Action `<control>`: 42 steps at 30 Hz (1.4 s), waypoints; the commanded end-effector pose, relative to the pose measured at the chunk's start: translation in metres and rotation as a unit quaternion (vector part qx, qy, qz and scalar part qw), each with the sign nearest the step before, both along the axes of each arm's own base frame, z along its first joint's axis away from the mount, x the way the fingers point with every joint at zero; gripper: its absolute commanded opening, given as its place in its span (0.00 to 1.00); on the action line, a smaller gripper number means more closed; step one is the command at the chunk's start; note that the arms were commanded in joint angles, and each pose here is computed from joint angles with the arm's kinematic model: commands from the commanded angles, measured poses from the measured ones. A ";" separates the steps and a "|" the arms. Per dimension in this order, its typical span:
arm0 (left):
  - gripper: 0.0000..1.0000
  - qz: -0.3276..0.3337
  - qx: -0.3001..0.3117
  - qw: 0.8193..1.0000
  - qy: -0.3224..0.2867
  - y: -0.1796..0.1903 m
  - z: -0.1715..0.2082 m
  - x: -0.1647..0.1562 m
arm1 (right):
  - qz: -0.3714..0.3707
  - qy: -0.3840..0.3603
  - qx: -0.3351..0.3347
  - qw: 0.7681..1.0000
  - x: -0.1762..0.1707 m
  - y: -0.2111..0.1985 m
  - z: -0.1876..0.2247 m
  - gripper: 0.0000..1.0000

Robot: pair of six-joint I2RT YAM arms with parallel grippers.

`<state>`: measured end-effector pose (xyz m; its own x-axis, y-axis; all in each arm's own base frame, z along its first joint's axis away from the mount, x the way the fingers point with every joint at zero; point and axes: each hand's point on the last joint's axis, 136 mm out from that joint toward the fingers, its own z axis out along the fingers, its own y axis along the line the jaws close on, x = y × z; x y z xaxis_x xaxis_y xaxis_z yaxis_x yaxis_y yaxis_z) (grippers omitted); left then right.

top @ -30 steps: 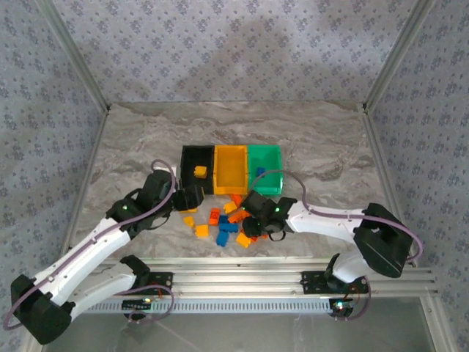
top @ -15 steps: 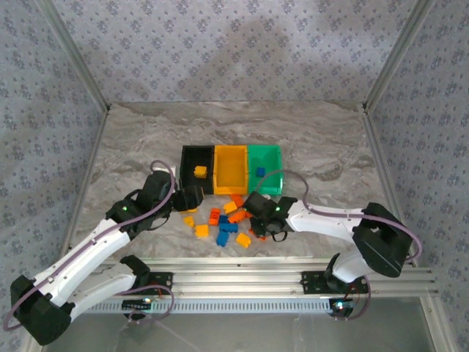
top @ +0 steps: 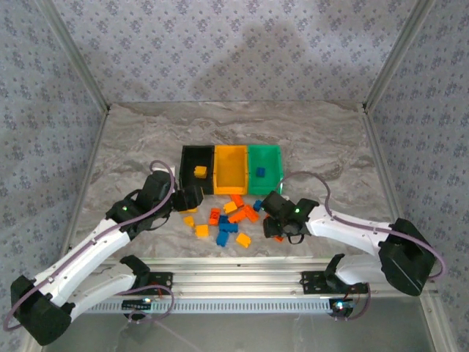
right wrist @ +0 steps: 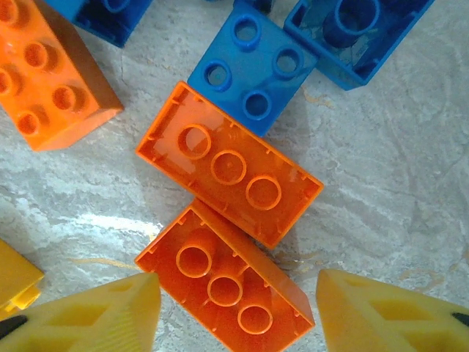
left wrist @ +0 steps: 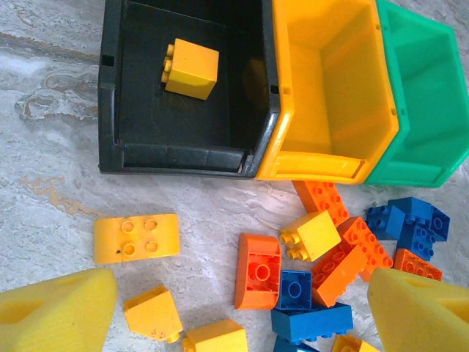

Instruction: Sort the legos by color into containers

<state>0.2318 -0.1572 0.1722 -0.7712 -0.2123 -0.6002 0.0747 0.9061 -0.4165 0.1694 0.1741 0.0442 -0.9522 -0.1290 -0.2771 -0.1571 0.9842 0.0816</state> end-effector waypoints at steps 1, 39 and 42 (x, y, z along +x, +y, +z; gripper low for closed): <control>0.89 0.013 0.005 1.000 0.008 0.007 -0.006 -0.002 | 0.001 0.021 -0.015 1.000 -0.007 -0.005 -0.013 0.63; 0.99 0.037 -0.015 0.999 -0.018 0.024 0.001 -0.008 | 0.094 -0.077 0.085 0.989 0.106 0.124 0.100 0.15; 0.99 0.037 -0.019 0.999 -0.016 0.027 -0.001 -0.012 | 0.082 -0.078 0.078 0.990 0.143 0.139 0.091 0.15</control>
